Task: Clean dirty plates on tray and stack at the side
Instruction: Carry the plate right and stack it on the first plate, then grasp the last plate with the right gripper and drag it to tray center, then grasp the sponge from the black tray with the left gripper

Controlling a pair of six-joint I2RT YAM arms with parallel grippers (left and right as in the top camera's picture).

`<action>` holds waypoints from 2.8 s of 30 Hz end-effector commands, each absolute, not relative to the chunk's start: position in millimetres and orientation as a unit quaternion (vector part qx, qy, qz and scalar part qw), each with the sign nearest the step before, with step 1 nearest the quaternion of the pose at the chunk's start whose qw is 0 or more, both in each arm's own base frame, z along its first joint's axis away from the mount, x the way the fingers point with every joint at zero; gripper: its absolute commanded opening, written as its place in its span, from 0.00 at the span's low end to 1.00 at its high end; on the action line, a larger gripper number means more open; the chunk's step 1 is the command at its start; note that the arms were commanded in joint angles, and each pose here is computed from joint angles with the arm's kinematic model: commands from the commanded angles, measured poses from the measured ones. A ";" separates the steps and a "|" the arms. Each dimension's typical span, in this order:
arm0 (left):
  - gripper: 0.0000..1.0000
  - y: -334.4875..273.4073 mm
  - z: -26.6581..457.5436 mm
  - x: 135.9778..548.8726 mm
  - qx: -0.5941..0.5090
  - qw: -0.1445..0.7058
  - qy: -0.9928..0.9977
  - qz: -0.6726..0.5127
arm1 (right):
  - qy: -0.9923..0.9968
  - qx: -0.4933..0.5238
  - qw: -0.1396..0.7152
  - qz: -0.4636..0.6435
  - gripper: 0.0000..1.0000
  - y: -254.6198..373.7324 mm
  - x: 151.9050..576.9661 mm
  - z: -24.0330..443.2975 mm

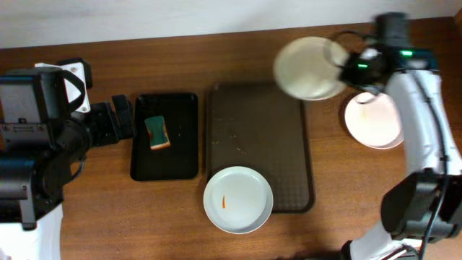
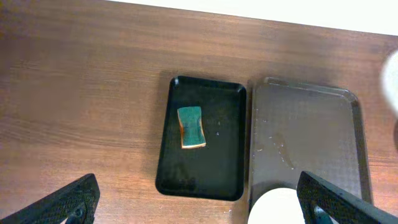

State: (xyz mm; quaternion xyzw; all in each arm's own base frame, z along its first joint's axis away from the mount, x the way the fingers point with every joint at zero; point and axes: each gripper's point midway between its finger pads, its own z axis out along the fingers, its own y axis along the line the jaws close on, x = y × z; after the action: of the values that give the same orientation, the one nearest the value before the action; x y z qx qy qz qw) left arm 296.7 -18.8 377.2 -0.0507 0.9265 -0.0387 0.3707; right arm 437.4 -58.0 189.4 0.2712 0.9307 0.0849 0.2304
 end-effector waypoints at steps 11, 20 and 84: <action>1.00 -15.7 383.6 293.0 -0.048 0.382 0.922 -0.032 | 0.852 0.493 0.147 0.102 0.52 -206.4 338.1 57.4; 1.00 -15.8 384.8 294.1 -0.048 0.385 0.921 -0.033 | 0.926 0.228 0.215 0.209 0.54 -61.0 371.0 159.5; 0.54 -27.3 91.1 384.7 -0.116 0.063 0.991 -0.013 | 0.992 0.039 0.107 0.058 0.04 62.9 360.9 6.6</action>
State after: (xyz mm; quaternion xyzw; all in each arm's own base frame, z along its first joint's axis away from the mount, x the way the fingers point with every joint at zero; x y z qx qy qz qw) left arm 383.0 -24.2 144.5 -0.0887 0.9899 -0.0083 0.1107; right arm 360.5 66.1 9.4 0.0384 0.9912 0.0650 0.1086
